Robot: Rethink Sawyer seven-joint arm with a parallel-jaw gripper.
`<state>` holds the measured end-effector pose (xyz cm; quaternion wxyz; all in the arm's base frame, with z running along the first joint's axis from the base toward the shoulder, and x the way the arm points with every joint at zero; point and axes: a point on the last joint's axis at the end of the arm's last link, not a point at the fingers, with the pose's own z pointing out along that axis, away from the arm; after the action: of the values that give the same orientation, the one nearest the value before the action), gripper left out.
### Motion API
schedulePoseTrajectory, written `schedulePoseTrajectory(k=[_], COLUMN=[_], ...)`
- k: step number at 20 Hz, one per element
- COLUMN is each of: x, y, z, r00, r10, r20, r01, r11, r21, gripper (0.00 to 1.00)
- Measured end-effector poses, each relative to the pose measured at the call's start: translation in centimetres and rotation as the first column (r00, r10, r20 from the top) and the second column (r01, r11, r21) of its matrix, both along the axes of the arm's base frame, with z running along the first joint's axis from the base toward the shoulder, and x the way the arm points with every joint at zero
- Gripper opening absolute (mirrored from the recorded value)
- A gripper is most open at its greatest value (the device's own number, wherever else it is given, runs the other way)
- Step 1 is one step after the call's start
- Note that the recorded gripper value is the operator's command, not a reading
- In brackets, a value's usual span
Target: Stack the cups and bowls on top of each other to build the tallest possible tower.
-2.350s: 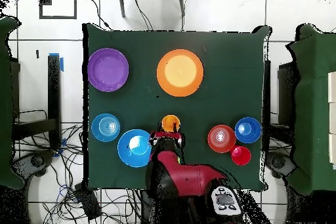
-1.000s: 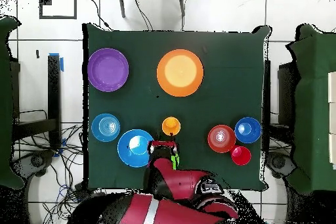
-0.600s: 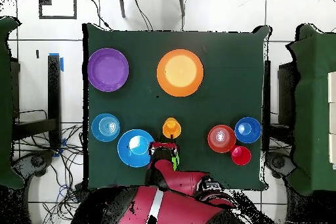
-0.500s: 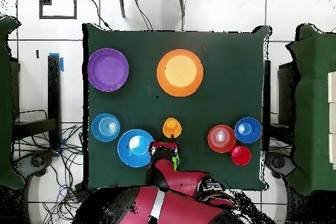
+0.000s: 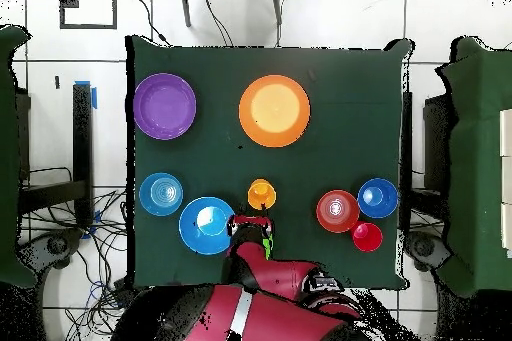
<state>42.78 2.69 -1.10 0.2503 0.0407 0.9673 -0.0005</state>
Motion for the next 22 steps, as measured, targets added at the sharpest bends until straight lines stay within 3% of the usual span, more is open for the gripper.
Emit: schedulePoseTrajectory(k=[5,13,22], x=[0.1,1.9,3.7], y=[0.0,0.5,0.2], z=[0.1,1.4,1.3], r00=[1.0000,0.9992,0.9976], r10=[0.000,-0.003,-0.005], r20=[0.002,0.040,0.069], r01=[0.000,0.003,0.005], r11=[1.0000,1.0000,1.0000], r21=[0.000,0.000,-0.002], gripper=[1.00,1.00,1.00])
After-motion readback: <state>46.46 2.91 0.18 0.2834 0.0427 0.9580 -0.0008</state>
